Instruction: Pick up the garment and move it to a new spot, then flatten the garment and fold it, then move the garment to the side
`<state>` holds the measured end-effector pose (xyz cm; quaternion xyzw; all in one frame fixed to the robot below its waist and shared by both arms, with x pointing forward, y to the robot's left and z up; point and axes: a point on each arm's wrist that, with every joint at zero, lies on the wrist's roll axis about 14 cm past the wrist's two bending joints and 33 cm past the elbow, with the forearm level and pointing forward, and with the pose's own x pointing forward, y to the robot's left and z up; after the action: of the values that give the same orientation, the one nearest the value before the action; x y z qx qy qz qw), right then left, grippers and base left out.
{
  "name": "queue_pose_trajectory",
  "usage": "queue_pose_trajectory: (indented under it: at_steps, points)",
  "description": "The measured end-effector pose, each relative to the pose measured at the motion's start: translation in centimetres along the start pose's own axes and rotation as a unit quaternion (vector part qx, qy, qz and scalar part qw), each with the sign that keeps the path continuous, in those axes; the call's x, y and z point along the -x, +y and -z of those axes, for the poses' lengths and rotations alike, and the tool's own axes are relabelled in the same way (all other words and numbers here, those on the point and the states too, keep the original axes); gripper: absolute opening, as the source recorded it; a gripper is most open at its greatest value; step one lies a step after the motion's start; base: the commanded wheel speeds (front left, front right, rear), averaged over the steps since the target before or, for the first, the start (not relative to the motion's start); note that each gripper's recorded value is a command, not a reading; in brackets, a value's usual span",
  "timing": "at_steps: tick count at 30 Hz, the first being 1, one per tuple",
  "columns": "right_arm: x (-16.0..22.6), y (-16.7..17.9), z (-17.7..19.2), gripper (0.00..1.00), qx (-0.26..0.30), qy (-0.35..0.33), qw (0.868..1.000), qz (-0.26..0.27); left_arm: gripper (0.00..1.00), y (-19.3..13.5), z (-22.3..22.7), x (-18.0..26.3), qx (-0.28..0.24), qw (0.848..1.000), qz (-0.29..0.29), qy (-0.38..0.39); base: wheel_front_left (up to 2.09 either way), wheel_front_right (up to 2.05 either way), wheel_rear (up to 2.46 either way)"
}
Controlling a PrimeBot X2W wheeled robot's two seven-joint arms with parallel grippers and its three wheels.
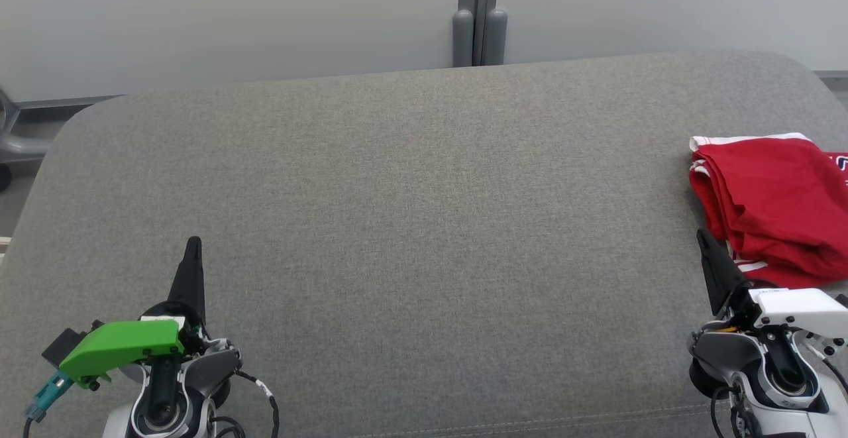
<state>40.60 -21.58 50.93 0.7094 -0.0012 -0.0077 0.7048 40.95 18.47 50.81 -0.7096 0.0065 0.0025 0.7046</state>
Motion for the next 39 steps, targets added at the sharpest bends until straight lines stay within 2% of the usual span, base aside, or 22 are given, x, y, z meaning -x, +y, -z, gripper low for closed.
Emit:
queue_pose_trajectory:
  at_steps: [39]
  points:
    - [0.0,0.0,0.0,0.0,0.0,0.0,1.0,0.0,0.0,0.0,0.01,0.0,0.0,1.0,0.0,0.0,0.0,0.0,0.0]
